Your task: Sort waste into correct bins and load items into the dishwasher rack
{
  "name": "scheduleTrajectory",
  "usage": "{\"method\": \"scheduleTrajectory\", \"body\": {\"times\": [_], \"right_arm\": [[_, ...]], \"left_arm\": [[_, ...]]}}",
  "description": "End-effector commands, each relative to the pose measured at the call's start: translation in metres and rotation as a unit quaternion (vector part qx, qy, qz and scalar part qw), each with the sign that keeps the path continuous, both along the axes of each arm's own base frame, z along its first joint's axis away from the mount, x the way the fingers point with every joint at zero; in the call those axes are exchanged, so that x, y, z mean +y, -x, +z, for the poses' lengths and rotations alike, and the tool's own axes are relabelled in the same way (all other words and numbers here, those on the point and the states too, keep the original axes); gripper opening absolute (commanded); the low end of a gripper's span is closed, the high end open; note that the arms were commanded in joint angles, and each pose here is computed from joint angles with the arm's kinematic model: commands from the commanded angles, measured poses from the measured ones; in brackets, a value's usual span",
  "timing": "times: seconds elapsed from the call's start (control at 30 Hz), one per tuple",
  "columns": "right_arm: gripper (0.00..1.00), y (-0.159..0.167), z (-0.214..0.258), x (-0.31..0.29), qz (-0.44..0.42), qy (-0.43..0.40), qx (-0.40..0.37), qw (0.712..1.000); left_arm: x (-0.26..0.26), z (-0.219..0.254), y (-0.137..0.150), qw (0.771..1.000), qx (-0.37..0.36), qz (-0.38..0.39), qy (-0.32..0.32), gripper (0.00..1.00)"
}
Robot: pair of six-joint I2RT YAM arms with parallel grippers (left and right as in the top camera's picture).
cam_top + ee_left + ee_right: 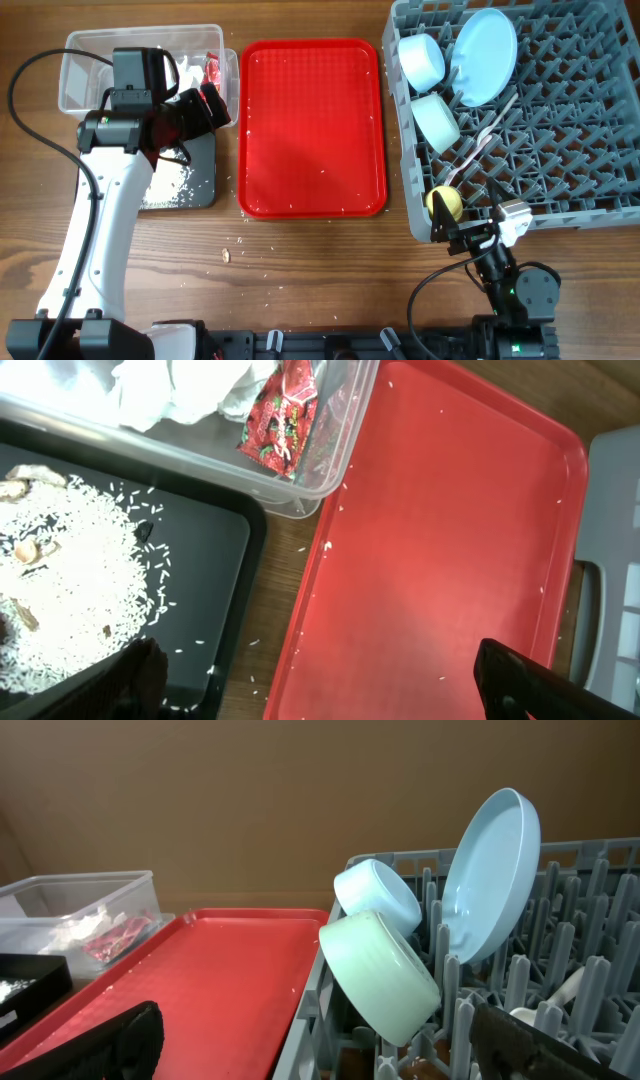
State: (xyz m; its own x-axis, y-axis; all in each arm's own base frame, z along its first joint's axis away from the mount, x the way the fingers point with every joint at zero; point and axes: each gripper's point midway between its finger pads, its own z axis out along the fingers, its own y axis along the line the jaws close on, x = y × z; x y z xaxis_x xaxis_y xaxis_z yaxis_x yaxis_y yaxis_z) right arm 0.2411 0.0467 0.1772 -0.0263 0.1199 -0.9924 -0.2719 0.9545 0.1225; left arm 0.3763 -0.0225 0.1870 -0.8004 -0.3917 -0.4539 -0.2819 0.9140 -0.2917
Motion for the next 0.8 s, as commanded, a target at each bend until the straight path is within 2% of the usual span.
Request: {"method": "scheduleTrajectory", "body": {"times": [0.0,0.07,0.2,0.3,0.33,0.47,0.53,0.77], "right_arm": [[1.00,-0.001,0.000,-0.002,-0.006,0.008,-0.003,1.000],[1.00,-0.001,0.000,-0.002,-0.006,0.008,-0.003,1.000],[1.00,-0.001,0.000,-0.002,-0.006,0.008,-0.003,1.000],[1.00,-0.001,0.000,-0.002,-0.006,0.008,-0.003,1.000],[1.00,-0.001,0.000,-0.002,-0.006,0.008,-0.003,1.000],[1.00,-0.001,0.000,-0.002,-0.006,0.008,-0.003,1.000],[1.00,-0.001,0.000,-0.002,-0.006,0.008,-0.003,1.000],[1.00,-0.001,0.000,-0.002,-0.006,0.008,-0.003,1.000]], "left_arm": [[0.008,0.011,0.009,1.000,-0.013,0.009,-0.018,1.00],[0.007,0.016,0.011,0.999,-0.045,0.007,-0.018,1.00],[0.003,0.023,0.013,0.987,-0.158,0.004,-0.013,1.00],[0.002,0.014,0.032,0.977,-0.213,0.002,-0.008,1.00],[0.003,0.006,0.049,0.967,-0.255,-0.003,-0.013,1.00],[-0.005,-0.006,0.081,0.938,-0.342,-0.048,-0.030,1.00],[-0.005,-0.013,0.096,0.924,-0.378,-0.047,-0.032,1.00],[-0.005,-0.033,0.124,0.894,-0.446,-0.044,-0.029,1.00]]}}
